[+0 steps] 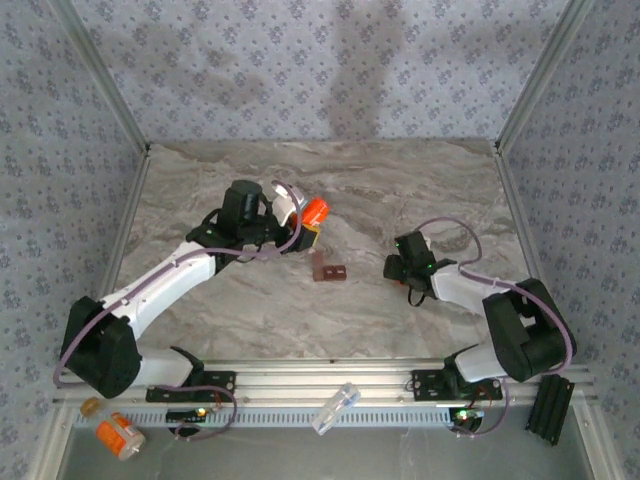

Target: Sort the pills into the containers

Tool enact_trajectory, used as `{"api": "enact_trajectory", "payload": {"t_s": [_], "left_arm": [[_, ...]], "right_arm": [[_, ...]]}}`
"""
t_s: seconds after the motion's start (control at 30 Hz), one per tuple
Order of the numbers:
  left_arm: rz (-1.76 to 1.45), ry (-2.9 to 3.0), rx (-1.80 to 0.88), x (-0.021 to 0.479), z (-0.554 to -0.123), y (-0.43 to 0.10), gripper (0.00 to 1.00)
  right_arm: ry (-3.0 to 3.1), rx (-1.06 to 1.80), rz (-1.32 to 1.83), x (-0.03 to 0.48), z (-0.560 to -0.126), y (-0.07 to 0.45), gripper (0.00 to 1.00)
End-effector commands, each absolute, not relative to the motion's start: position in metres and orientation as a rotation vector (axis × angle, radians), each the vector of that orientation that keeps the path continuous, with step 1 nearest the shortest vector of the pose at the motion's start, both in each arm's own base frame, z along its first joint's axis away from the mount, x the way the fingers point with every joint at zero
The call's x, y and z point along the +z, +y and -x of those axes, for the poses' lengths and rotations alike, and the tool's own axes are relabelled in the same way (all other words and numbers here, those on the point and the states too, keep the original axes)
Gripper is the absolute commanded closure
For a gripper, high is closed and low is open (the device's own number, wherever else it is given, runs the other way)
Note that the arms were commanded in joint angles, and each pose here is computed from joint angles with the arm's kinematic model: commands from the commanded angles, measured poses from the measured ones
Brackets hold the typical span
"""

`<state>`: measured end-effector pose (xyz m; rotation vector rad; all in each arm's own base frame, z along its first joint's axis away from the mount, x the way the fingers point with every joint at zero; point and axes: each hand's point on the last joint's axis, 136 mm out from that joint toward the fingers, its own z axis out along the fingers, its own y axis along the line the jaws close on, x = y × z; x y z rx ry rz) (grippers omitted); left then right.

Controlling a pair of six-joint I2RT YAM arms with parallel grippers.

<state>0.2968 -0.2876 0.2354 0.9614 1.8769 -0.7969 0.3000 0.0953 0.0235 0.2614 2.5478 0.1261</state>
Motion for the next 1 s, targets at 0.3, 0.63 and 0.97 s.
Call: {"api": "enact_trajectory", "payload": {"t_s": [0.3,0.63,0.97], "left_arm": [[-0.933,1.924,-0.782,0.227,-0.298,-0.284,1.0],[-0.899,1.94,-0.769,0.226,-0.282,-0.268,1.0],[-0.882,1.944,-0.779,0.227,-0.266,-0.258,1.0]], "right_arm": [[2.548,0.177,-0.253,0.061,-0.299,0.099,0.19],[2.394,0.275,-0.167,0.133,-0.303,0.106,0.12],[2.311,0.262,-0.092,0.167,-0.31,0.105,0.0]]}}
